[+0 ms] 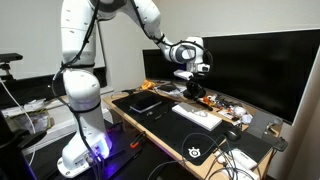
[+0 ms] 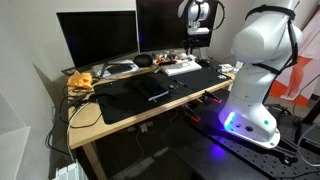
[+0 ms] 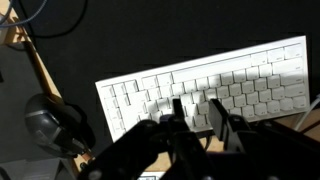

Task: Press two keys on the keyboard

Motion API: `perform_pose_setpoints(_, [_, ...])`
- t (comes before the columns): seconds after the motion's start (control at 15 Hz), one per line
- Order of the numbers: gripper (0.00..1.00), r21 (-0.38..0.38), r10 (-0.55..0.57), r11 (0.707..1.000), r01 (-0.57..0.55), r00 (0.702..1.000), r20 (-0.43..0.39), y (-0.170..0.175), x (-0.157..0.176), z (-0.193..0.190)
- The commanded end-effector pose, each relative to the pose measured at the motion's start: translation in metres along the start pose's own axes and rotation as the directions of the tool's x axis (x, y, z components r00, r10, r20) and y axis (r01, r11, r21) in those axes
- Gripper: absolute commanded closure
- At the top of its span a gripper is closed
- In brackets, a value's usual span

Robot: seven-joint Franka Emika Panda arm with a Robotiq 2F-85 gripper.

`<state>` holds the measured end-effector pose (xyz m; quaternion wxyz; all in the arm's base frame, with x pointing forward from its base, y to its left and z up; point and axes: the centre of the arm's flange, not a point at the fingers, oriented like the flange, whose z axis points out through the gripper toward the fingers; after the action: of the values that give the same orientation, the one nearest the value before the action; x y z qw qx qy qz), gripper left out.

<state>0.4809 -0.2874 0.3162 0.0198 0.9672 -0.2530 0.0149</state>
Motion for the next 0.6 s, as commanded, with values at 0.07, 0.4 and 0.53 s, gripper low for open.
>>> perform_pose_setpoints(0.07, [0.27,0.003,-0.003,1.0,0.003,1.0,0.002,0.0004,0.0003,0.0005])
perform_pose_setpoints(0.4, [0.0,0.007,-0.009,1.0,0.009,1.0,0.0,0.0008,0.0002,-0.0005])
perform_pose_setpoints(0.53, [0.0,0.005,-0.014,1.0,0.014,1.0,-0.003,0.0015,-0.0007,-0.0017])
